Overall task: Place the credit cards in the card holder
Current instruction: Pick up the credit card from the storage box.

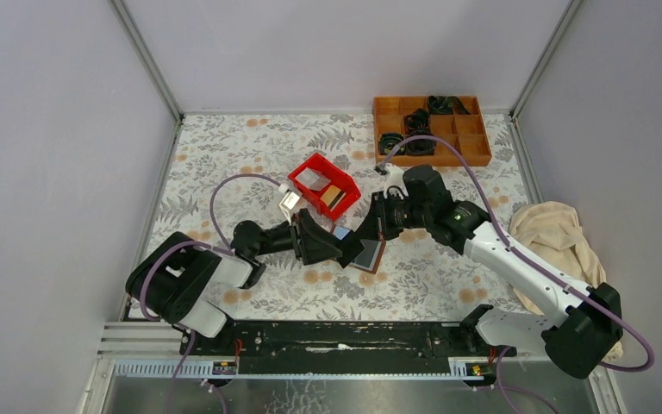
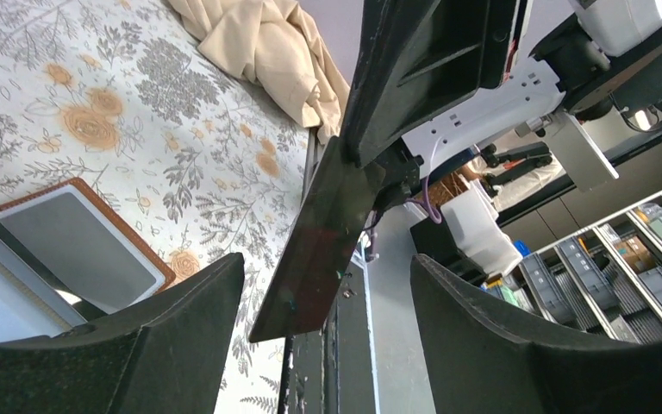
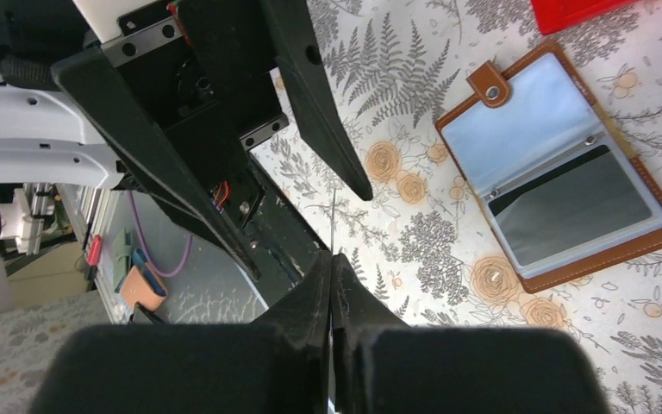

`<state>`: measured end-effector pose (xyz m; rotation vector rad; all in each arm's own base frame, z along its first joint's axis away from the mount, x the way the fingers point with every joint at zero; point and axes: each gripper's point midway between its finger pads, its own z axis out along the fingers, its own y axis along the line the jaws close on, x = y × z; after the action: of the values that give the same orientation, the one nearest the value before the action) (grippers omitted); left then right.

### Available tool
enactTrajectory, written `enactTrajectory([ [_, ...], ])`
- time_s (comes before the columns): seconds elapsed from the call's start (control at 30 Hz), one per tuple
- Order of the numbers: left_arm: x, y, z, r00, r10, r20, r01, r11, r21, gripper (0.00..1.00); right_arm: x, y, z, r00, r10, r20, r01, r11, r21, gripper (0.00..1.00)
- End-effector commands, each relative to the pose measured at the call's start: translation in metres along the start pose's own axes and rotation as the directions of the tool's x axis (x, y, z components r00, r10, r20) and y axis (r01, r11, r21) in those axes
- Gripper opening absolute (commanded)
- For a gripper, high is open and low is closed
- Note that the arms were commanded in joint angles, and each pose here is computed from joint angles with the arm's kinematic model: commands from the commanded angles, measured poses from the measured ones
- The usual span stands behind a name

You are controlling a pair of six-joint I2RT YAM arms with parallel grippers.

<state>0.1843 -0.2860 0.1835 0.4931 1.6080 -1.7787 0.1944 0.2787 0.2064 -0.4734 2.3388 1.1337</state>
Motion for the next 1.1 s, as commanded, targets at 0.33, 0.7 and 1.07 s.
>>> enactTrajectory([
  [0.33, 0.011, -0.009, 0.008, 0.994, 0.067, -0.088, -0.057, 0.992, 0.112, 0.51, 0.010, 0.014, 0.012, 0.998, 0.000, -0.064, -0.008, 0.993, -0.119, 0.00],
  [0.7, 0.016, -0.010, 0.010, 0.993, 0.034, -0.111, -0.021, 0.993, 0.119, 0.00, 0.005, 0.009, 0.016, 0.997, -0.025, -0.071, 0.018, 0.994, -0.103, 0.14],
  [1.07, -0.011, 0.018, 0.009, 0.994, -0.039, 0.098, 0.043, 0.998, -0.048, 0.00, -0.021, -0.029, -0.020, 0.974, -0.052, 0.223, 0.015, 0.986, 0.163, 0.45],
])
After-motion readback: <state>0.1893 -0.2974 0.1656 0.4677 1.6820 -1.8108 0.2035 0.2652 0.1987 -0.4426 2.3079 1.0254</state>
